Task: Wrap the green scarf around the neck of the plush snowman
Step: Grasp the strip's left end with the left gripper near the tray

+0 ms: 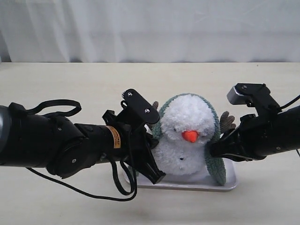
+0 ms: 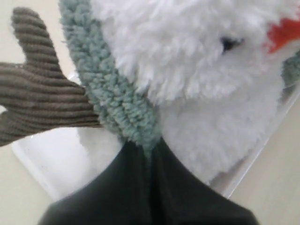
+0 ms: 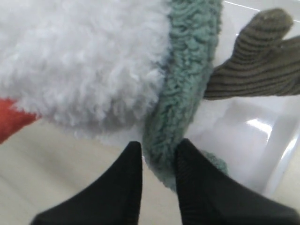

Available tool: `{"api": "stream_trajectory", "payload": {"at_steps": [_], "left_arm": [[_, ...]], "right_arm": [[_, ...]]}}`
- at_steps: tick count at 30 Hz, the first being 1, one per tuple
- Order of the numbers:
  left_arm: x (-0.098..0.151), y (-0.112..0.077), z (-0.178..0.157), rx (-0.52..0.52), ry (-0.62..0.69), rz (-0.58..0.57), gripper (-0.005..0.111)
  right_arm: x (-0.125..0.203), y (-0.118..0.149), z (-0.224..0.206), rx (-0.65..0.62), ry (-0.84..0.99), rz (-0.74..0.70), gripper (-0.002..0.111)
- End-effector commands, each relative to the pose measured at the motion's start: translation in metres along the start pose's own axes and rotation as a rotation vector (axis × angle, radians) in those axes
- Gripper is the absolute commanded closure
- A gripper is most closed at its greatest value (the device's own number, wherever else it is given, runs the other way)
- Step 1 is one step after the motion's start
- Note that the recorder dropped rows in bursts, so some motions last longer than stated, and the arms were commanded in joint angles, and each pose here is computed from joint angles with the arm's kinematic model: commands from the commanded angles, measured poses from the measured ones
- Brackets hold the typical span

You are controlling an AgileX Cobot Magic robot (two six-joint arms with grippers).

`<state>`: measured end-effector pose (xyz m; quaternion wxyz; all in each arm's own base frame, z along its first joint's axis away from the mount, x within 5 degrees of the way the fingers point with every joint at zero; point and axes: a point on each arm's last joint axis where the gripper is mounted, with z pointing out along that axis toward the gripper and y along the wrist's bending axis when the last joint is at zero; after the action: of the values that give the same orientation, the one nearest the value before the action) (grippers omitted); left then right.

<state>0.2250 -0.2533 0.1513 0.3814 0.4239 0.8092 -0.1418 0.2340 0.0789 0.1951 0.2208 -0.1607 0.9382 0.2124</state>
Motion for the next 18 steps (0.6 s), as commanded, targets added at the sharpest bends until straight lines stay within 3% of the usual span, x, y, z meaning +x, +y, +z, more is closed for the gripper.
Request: {"api": "stream_trajectory", "payload": {"at_steps": [1, 9, 18], "left_arm": [[0.003, 0.000, 0.000, 0.002, 0.021, -0.011, 0.107], [0.006, -0.001, -0.008, 0.015, 0.100, -0.013, 0.107], [-0.012, 0.001, -0.032, 0.009, 0.041, -0.066, 0.107]], "right_arm": [[0.001, 0.000, 0.000, 0.001, -0.002, -0.032, 0.104], [-0.009, 0.001, -0.004, 0.010, -0.037, -0.055, 0.104], [-0.014, -0.002, -0.005, 0.045, -0.073, -0.052, 0.104]]}}
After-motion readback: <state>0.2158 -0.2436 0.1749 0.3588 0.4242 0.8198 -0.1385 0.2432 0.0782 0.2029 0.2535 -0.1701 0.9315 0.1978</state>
